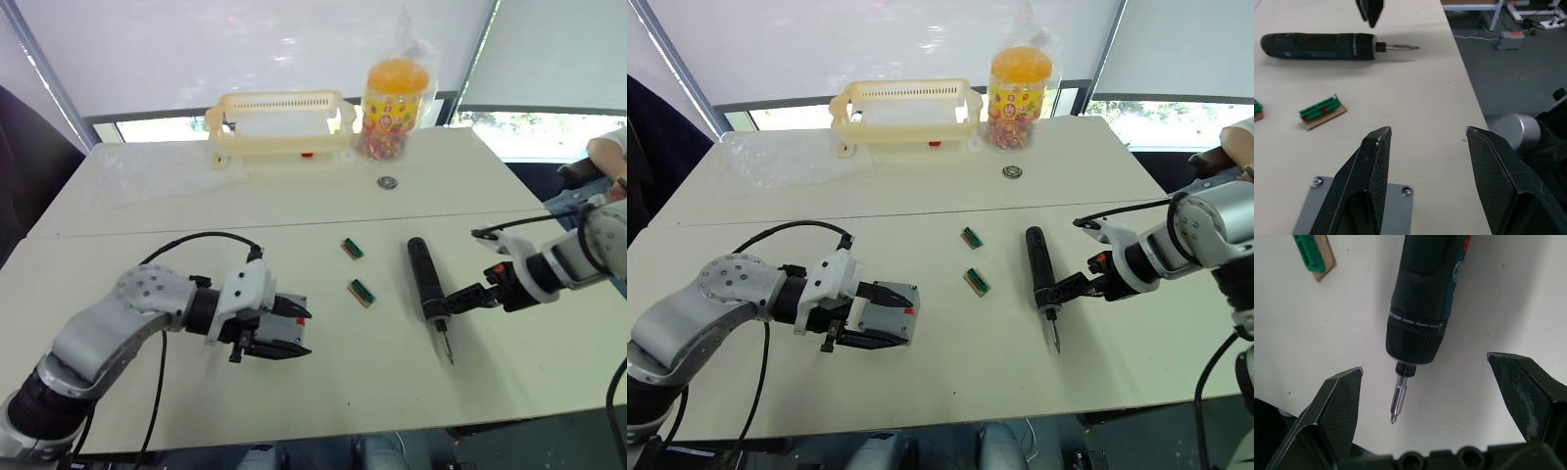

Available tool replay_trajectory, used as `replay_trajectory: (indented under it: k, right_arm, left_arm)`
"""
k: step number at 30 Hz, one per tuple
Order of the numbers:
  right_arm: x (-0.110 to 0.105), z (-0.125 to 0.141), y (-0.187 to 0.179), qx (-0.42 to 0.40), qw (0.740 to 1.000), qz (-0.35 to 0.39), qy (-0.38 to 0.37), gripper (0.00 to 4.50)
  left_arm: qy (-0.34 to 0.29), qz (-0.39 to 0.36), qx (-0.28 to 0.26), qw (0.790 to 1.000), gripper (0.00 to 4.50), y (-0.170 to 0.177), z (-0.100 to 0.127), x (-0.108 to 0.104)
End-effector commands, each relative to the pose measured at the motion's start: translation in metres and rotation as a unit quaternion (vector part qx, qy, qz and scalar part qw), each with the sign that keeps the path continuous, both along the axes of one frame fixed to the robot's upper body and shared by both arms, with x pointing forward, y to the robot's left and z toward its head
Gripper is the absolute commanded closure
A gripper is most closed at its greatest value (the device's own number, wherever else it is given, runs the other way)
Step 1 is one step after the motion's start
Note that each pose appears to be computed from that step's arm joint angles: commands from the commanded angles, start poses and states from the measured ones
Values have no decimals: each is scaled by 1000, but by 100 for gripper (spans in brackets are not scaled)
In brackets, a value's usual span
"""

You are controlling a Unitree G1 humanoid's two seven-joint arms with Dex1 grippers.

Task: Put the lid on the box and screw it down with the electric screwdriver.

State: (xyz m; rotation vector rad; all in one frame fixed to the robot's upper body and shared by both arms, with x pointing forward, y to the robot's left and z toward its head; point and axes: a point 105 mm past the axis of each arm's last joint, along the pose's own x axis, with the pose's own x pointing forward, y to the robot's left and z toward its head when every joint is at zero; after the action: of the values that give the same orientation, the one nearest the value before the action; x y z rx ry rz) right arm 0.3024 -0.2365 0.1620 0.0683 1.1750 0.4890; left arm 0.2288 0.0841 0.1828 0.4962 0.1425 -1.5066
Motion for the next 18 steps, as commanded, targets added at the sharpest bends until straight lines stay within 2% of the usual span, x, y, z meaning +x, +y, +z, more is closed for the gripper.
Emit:
replay_trajectory:
  k: [1, 10, 13, 14, 15, 18]
  right_arm:
    - [8, 1, 3, 2, 1000, -13, 10, 4]
    - [10, -19, 17, -33, 998, 13, 44, 4]
    - [10, -34, 13, -82, 995, 17, 48, 4]
    - [10, -38, 13, -88, 995, 17, 49, 53]
    - [11, -39, 14, -88, 995, 17, 50, 81]
    - [18, -42, 17, -95, 995, 10, 42, 224]
  left_arm:
    - [-23, 7, -7, 1000, 203, -2, 7, -3]
    - [-20, 34, -20, 999, 203, -4, 6, -4]
    - [-21, 41, -25, 999, 203, -5, 7, -3]
    - [-20, 44, -27, 998, 203, -5, 7, -3]
    - [-19, 46, -28, 998, 203, -6, 7, -3]
    - [-15, 50, -28, 998, 203, -6, 4, -3]
